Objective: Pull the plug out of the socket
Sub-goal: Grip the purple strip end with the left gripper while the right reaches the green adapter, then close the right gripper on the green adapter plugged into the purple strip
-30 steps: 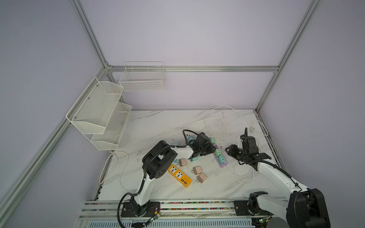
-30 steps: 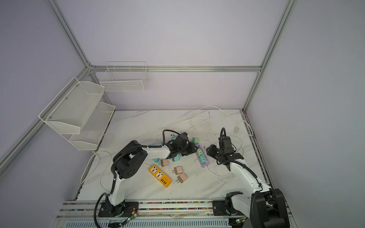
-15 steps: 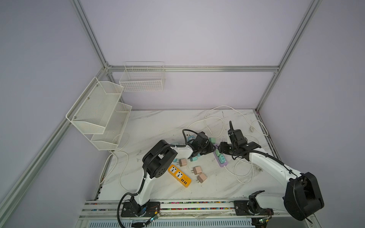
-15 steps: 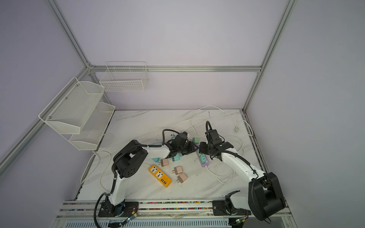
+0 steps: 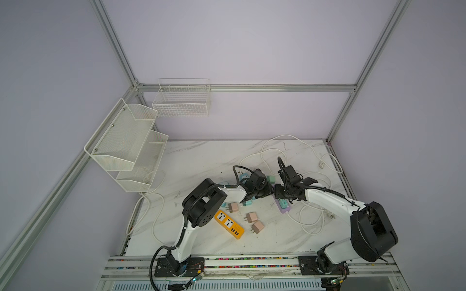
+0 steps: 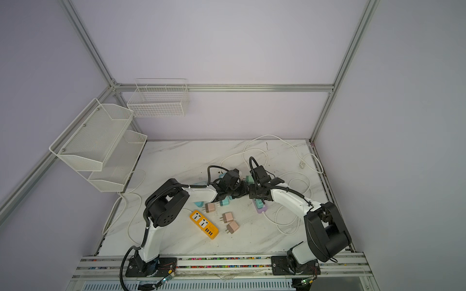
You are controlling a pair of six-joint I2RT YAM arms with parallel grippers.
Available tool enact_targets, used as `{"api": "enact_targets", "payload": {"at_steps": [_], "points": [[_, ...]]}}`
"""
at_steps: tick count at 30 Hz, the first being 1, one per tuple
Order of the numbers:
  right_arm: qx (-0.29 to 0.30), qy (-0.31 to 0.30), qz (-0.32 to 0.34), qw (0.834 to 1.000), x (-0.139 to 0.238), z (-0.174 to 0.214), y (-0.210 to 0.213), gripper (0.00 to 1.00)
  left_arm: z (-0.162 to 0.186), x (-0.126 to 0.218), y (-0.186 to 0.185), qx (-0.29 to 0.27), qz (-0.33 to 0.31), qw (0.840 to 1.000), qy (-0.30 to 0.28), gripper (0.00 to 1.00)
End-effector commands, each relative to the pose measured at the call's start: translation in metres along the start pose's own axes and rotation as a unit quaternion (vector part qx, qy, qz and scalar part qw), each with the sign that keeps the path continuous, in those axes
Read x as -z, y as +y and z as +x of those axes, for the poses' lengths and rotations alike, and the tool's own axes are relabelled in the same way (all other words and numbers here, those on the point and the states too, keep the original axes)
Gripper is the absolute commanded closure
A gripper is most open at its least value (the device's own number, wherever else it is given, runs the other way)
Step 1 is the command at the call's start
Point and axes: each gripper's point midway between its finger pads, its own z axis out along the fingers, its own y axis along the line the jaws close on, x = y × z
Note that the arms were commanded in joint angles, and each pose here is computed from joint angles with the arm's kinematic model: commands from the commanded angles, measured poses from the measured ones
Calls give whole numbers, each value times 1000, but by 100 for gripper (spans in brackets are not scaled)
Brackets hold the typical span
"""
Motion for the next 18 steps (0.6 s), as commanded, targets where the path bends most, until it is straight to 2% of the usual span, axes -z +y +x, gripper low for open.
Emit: {"api": "enact_targets", "payload": {"at_steps": [1,12,18], "points": [[15,-6,22,1000,-1,-8,-2,53,12,-6,28,7,-31,999,15,65],[31,16,37,999,-22,2,-4,60,12,-11,26,10,-24,999,19,65],[35,17,30,999,-26,4,-2,67,17,-15,27,14,-24,999,26,65]]}}
